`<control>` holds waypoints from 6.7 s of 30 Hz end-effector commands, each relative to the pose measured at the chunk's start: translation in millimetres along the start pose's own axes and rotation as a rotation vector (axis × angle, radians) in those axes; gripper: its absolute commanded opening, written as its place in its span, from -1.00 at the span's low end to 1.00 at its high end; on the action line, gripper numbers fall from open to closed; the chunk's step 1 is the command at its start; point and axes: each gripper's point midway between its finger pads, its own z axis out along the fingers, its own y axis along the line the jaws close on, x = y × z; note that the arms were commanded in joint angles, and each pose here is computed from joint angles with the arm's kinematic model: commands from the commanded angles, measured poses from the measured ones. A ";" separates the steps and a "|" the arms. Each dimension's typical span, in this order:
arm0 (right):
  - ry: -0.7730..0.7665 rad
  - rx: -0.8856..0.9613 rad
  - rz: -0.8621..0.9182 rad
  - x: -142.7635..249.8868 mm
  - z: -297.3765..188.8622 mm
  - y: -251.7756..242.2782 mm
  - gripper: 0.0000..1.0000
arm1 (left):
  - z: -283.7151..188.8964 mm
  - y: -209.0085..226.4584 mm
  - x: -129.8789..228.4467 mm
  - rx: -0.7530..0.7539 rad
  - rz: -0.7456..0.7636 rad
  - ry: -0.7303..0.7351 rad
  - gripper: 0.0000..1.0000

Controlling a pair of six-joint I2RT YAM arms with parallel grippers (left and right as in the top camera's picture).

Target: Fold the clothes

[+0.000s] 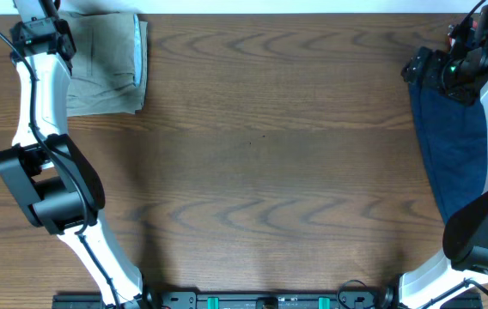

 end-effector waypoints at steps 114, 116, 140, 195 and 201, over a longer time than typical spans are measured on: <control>-0.014 0.000 0.006 -4.8 -2.7 1.4 0.98 | -292.7 -64.7 264.3 0.820 -0.276 -0.508 0.96; -0.014 0.000 0.006 -4.8 -2.7 1.4 0.99 | -292.9 -64.7 263.9 0.820 -0.277 -0.510 0.96; -0.013 0.000 0.006 -4.8 -2.7 1.5 0.99 | -292.3 -65.0 264.5 0.820 -0.276 -0.506 0.96; -0.676 -0.329 -0.436 204.5 -84.7 67.0 0.98 | -292.3 -65.0 264.5 0.820 -0.276 -0.506 0.96; -0.817 -0.349 -0.418 217.7 -70.1 49.9 0.99 | -292.4 -65.0 264.5 0.820 -0.276 -0.506 0.96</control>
